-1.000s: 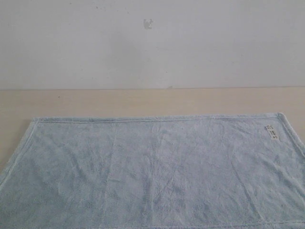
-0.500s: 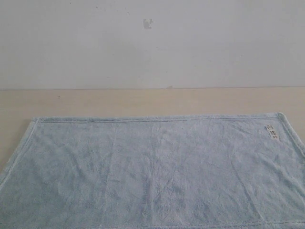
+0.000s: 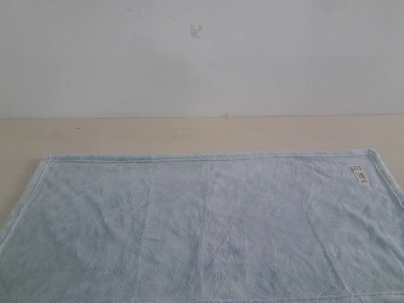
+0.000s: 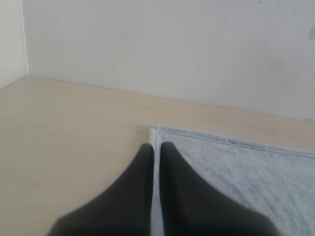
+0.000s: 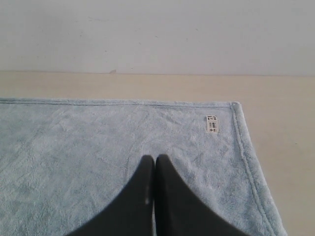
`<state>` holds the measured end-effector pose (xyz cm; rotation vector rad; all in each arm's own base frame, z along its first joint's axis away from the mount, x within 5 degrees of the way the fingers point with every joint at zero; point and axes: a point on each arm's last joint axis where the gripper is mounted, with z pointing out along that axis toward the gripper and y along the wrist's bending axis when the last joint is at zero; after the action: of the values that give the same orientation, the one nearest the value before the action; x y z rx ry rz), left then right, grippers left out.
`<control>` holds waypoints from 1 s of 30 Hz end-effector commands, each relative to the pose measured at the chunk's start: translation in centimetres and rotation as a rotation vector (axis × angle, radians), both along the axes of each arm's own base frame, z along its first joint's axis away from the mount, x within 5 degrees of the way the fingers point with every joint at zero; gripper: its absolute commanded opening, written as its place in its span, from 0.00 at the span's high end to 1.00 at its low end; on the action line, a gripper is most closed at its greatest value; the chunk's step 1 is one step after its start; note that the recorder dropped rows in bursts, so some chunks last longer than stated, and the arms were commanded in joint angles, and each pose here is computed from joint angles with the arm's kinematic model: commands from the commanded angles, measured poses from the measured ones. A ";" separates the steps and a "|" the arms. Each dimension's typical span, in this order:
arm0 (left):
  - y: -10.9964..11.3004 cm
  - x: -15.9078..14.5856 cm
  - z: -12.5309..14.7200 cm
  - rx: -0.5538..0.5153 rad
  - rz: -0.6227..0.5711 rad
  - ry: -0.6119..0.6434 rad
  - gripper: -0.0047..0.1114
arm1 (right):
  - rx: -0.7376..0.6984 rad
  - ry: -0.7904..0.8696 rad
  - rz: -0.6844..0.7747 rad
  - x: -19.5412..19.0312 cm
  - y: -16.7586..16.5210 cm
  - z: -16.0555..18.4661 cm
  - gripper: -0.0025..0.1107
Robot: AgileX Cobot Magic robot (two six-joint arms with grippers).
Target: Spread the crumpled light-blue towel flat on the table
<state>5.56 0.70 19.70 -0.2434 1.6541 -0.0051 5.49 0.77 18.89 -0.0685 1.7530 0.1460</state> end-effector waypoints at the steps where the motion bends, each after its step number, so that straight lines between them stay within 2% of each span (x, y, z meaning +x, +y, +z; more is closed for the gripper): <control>1: -0.3 0.0 0.0 0.009 -0.063 -0.010 0.92 | -0.013 -0.011 -0.001 0.0 0.0 0.1 0.98; 30: -0.4 0.0 0.0 0.009 -0.076 -0.010 0.92 | -0.013 -0.011 -0.001 0.0 0.0 0.1 0.98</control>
<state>5.60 0.31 19.74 -0.1852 1.6579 -0.0577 5.49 0.77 18.89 -0.0685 1.7530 0.1460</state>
